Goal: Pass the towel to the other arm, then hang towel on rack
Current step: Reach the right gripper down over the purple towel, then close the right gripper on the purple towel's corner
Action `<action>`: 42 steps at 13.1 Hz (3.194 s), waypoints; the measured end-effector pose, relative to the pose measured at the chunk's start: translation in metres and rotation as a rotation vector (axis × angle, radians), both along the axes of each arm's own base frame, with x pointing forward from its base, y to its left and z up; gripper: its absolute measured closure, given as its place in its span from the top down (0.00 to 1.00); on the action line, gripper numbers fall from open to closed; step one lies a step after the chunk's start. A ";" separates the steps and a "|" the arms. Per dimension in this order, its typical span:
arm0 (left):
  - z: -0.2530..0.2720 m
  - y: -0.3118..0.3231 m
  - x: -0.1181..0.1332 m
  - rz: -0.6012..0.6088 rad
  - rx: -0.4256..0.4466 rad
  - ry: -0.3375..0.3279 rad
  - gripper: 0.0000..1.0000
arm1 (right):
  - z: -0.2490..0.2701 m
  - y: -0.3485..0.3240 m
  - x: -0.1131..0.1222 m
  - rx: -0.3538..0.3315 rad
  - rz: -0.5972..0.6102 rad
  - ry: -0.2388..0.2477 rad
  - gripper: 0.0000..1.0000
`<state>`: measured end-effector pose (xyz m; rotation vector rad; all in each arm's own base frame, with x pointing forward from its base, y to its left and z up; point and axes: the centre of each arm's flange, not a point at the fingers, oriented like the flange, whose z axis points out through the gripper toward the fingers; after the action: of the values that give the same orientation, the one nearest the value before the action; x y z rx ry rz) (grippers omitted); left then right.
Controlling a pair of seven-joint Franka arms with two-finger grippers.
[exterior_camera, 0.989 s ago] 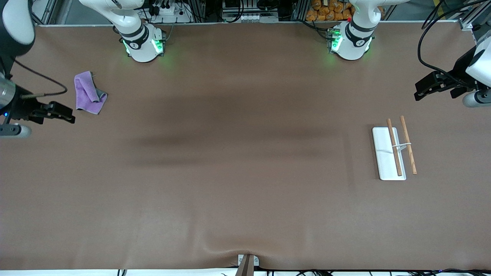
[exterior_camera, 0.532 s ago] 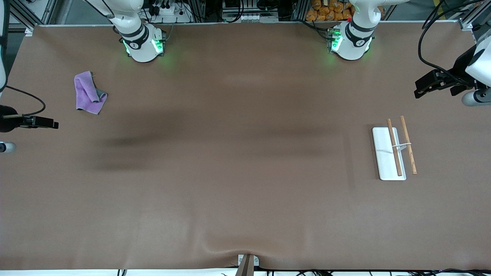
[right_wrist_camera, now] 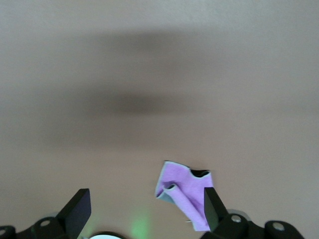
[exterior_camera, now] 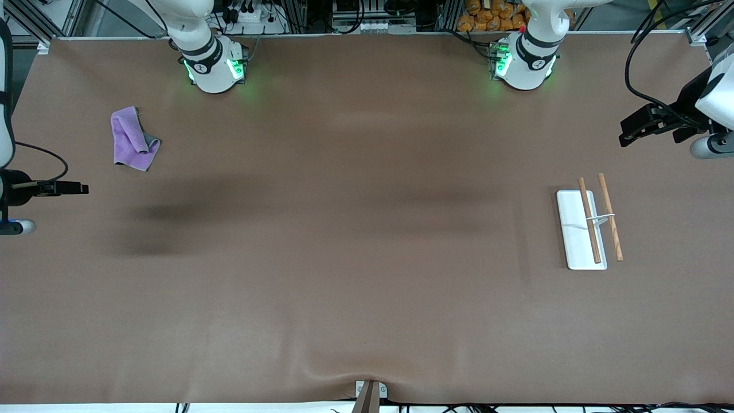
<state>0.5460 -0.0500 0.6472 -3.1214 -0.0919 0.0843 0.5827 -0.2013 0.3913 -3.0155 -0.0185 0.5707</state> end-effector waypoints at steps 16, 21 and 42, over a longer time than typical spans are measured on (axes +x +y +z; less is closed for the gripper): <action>0.000 0.000 0.000 0.000 0.000 0.000 1.00 | -0.145 -0.047 -0.106 0.181 0.097 0.141 0.81; 0.000 0.000 0.000 0.000 0.000 0.001 1.00 | -0.163 -0.037 -0.142 0.236 0.115 0.192 0.77; -0.001 0.000 -0.001 0.000 0.001 0.006 1.00 | -0.212 -0.054 -0.217 0.258 0.126 0.079 0.41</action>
<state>0.5454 -0.0500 0.6462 -3.1203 -0.0917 0.0944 0.3661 -0.2551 0.1792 -2.7535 -0.2590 0.6428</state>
